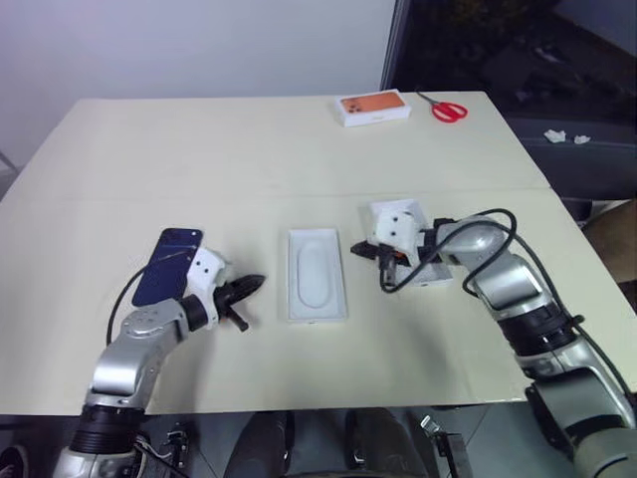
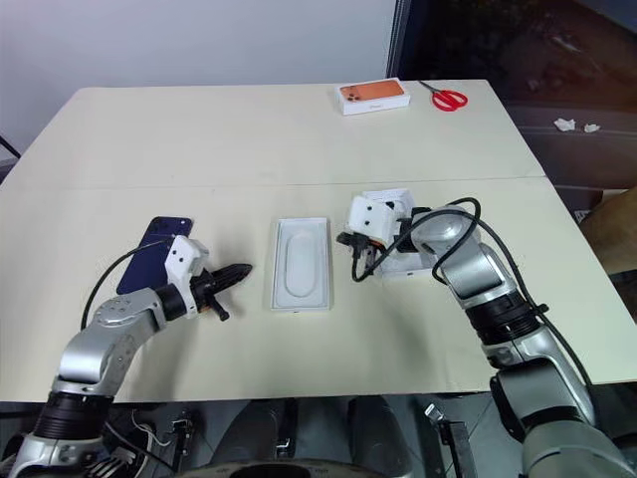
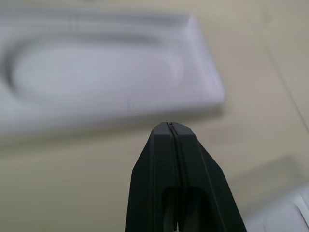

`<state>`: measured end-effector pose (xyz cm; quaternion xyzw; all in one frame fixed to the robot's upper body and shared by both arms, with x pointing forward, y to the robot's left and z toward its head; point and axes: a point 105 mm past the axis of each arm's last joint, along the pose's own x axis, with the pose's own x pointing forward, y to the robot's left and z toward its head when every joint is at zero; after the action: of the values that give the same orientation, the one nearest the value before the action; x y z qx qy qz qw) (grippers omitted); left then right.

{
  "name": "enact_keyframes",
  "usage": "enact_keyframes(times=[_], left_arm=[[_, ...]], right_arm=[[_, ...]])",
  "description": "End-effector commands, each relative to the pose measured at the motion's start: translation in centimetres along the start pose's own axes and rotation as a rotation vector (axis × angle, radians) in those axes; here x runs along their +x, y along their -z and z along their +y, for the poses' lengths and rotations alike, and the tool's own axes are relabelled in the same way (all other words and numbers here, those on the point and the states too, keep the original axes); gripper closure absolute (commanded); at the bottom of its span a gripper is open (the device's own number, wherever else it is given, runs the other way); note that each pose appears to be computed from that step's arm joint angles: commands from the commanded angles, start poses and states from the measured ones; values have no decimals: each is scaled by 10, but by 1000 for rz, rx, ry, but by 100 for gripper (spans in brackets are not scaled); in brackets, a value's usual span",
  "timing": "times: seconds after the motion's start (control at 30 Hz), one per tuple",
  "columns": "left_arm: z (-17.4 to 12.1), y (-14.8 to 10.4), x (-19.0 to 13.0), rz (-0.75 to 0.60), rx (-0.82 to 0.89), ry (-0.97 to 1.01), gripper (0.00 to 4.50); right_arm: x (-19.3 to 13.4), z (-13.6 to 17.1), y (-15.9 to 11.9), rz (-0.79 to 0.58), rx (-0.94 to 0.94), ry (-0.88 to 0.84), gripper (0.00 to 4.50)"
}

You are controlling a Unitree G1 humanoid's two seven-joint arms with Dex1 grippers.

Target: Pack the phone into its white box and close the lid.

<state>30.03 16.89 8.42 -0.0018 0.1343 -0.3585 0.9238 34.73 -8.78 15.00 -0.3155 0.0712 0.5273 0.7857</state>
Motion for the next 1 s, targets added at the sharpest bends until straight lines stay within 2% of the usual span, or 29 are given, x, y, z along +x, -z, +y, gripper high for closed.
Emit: enact_keyframes(times=[0.03, 0.1, 0.23, 0.5, 0.57, 0.73, 1.0], left_arm=[[16, -27, -18, -64, -4, -24, 391], [25, -32, -25, -64, 7, -52, 313], [41, -37, -43, -53, 18, -102, 115], [74, -41, -81, -38, 2, -195, 115], [82, -43, -88, -45, -7, -229, 61], [98, -44, -106, -75, -45, -280, 61], [129, -40, -137, -65, -167, -332, 61]], right_arm=[[-2, -16, -37, -127, -30, 82, 450], [5, -13, -42, -150, -29, 85, 450], [27, -3, -56, -214, -13, 81, 450], [67, 10, -71, -258, -31, 103, 450], [74, 11, -76, -274, -35, 105, 450], [101, 28, -91, -313, -115, 93, 450], [143, 48, -114, -351, -96, 75, 450]])
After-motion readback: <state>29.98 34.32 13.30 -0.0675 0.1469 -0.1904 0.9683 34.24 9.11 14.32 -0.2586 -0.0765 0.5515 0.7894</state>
